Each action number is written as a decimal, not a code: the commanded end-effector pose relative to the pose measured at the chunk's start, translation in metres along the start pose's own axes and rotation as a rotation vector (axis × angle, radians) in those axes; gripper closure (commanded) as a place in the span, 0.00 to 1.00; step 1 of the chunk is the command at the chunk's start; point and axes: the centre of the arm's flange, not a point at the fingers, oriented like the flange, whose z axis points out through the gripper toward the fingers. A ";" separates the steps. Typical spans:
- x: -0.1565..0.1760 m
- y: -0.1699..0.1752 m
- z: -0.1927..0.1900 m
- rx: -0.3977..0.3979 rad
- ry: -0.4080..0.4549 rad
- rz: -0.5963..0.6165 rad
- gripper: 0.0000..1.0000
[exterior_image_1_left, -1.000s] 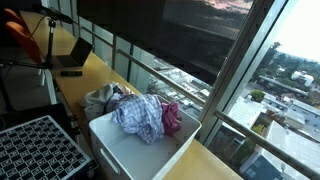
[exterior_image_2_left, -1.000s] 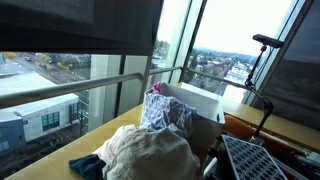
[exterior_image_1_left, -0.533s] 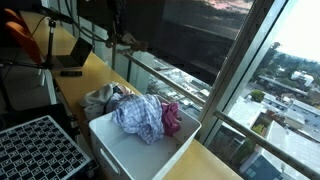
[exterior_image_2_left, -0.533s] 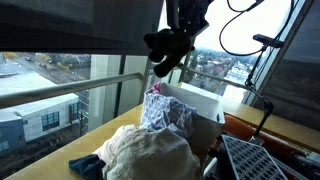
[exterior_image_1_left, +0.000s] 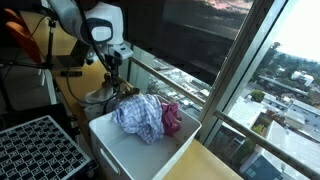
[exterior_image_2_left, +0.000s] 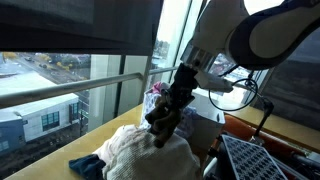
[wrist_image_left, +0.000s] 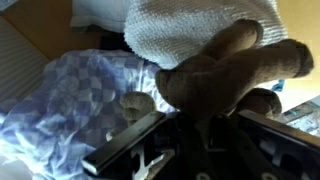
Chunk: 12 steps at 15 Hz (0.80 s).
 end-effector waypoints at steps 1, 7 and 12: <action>0.018 0.018 0.010 0.052 0.066 -0.031 0.63; 0.044 0.046 -0.068 0.070 0.077 -0.041 0.26; 0.088 0.095 -0.172 0.049 0.096 -0.037 0.00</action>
